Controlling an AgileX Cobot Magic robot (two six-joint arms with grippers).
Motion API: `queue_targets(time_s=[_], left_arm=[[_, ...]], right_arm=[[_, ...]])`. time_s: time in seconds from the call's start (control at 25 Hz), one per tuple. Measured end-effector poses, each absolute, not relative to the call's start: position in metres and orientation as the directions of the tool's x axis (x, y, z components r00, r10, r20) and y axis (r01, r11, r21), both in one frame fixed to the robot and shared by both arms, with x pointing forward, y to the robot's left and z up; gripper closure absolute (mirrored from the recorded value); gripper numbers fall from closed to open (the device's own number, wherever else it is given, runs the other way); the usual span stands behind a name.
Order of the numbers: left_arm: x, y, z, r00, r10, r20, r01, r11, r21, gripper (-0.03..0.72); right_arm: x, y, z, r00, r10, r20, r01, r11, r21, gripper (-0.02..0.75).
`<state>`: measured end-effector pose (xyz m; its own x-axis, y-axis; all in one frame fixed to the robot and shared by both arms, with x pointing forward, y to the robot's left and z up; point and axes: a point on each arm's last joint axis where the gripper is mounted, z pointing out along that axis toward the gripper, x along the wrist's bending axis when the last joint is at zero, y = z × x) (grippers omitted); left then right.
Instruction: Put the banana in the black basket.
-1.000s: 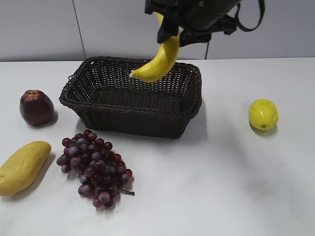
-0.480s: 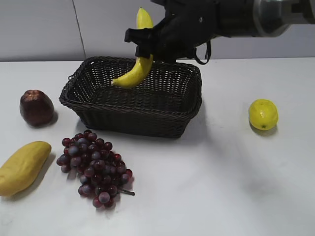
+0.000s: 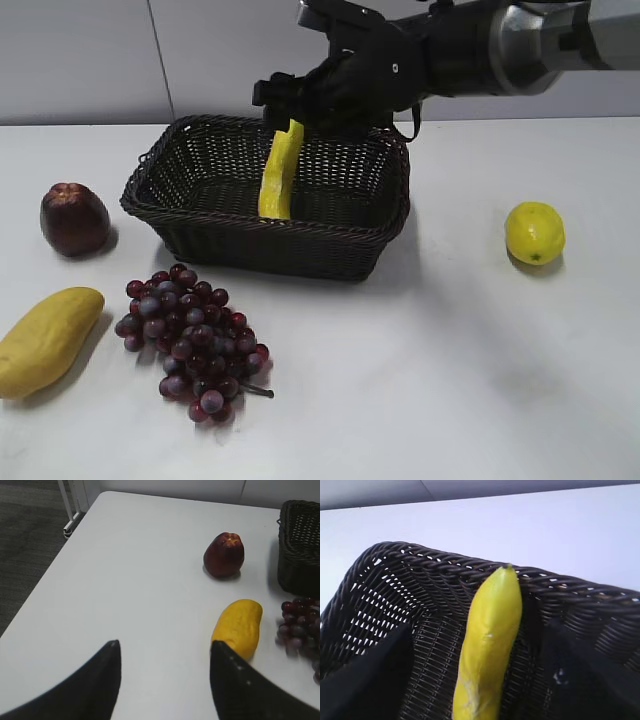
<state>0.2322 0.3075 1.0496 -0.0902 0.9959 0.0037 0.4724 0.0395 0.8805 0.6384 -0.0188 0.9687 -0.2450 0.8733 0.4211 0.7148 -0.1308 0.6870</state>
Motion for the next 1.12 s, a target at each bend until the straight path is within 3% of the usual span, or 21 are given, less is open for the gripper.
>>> queue_targets(time_s=[0.28, 0.64, 0.92, 1.12], left_arm=[[0.232, 0.308, 1.050, -0.090, 0.996, 0.004, 0.472, 0.040, 0.880, 0.129], [0.232, 0.308, 1.050, -0.090, 0.996, 0.004, 0.472, 0.040, 0.880, 0.129], [0.232, 0.308, 1.050, -0.090, 0.996, 0.004, 0.472, 0.040, 0.880, 0.129], [0.232, 0.308, 1.050, -0.090, 0.996, 0.004, 0.472, 0.040, 0.880, 0.129]], right_arm=[[0.617, -0.034, 1.018, -0.315, 0.902, 0.294, 0.730, 0.032, 0.683, 0.108], [0.557, -0.075, 1.084, -0.455, 0.887, 0.079, 0.790, 0.361, 0.496, 0.148], [0.520, -0.117, 1.132, -0.477, 0.872, -0.108, 0.768, 0.474, 0.431, 0.148], [0.493, -0.143, 1.143, -0.472, 0.868, -0.154, 0.755, 0.489, 0.437, 0.148]])
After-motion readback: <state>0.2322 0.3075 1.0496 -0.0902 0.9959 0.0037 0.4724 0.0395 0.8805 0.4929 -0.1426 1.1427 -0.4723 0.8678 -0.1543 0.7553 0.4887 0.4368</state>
